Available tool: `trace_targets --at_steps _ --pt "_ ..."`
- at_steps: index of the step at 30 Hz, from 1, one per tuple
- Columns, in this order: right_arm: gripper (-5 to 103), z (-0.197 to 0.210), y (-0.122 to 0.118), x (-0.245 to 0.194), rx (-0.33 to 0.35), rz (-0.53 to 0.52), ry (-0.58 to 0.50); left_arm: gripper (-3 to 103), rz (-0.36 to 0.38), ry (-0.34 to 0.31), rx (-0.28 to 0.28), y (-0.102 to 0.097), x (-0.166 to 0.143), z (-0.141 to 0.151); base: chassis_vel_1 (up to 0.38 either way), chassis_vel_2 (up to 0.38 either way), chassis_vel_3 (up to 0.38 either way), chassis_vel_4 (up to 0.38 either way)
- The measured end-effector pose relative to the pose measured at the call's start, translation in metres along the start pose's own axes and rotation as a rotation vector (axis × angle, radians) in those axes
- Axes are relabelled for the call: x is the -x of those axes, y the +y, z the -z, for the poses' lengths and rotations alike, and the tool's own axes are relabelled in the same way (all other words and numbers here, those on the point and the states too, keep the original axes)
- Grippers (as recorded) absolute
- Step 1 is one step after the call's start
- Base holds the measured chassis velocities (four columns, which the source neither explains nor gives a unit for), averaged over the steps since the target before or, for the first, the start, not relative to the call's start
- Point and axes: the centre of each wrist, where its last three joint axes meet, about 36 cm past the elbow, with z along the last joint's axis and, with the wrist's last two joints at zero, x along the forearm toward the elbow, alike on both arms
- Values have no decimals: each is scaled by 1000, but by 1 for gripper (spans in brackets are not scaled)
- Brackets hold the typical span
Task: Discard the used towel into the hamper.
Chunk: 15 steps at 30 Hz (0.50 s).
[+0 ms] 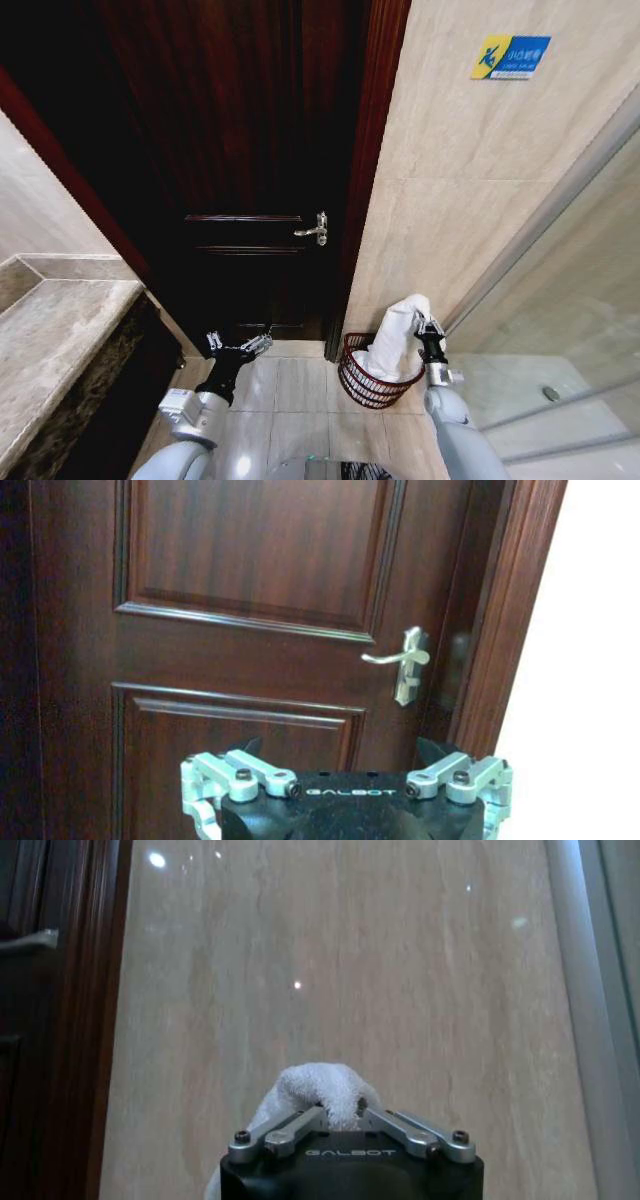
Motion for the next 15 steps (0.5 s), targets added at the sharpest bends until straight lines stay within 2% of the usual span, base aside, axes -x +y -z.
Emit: trace_targets --at_steps 10,15 --pt "2 -35 4 -29 18 -2 102 100 0 0 0 0 0 0 0 0 0 0" --pt "2 -45 12 -50 65 -25 175 100 0 0 0 0 0 0 0 0 0 0"
